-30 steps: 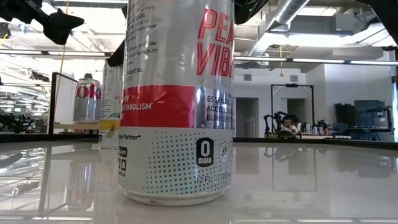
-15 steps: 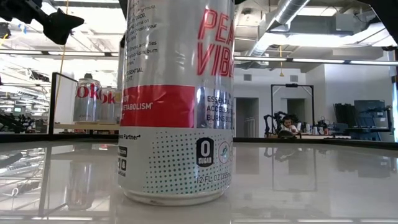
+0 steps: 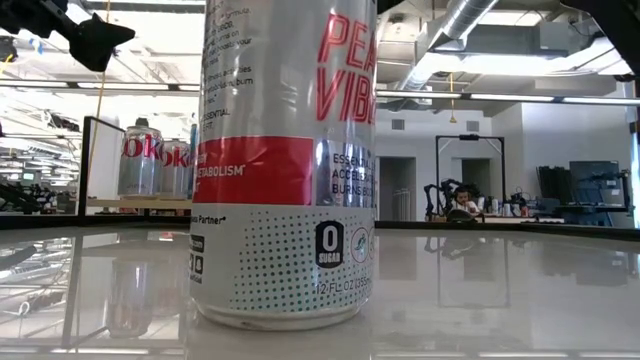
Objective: Place canned beverage on shelf
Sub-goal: Put the white and yellow soda can aligned with the other white and yellow soda can on the shelf
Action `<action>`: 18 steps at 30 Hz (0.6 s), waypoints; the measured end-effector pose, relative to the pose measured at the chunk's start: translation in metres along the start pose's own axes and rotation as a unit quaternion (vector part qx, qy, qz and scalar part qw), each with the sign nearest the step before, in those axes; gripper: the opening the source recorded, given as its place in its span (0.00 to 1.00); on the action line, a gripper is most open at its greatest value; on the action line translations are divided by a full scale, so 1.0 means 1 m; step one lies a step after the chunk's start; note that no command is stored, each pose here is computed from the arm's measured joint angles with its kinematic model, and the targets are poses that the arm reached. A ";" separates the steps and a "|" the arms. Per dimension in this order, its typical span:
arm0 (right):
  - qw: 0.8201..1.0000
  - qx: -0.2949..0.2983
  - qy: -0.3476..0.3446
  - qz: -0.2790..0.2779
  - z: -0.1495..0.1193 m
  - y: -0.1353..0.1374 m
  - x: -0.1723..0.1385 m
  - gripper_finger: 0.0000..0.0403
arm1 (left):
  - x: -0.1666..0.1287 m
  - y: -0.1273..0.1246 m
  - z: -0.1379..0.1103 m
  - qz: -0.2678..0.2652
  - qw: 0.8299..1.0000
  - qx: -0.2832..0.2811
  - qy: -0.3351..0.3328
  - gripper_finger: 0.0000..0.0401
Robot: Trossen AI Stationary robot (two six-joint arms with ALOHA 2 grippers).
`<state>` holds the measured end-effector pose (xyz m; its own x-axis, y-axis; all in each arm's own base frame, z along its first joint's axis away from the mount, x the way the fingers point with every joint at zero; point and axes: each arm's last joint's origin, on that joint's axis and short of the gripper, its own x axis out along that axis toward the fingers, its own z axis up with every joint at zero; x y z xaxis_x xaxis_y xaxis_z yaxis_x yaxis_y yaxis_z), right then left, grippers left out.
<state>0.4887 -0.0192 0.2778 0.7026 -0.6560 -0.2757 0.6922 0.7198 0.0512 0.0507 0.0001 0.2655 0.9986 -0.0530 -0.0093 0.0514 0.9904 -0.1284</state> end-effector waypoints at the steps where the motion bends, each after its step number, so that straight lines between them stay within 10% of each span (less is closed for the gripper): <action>1: 1.000 0.006 0.000 -0.005 0.001 -0.003 0.002 0.69 | 0.000 0.000 0.000 0.000 1.000 0.000 0.000 0.79; 18: 0.998 0.026 0.021 -0.053 0.005 -0.040 0.029 0.69 | 0.000 0.000 0.000 0.000 1.000 0.000 0.000 0.79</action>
<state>0.4821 -0.0679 0.2725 0.6179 -0.7175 -0.3216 0.7710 0.6331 0.0688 0.0507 0.0001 0.2654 0.9985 -0.0537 -0.0096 0.0521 0.9903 -0.1285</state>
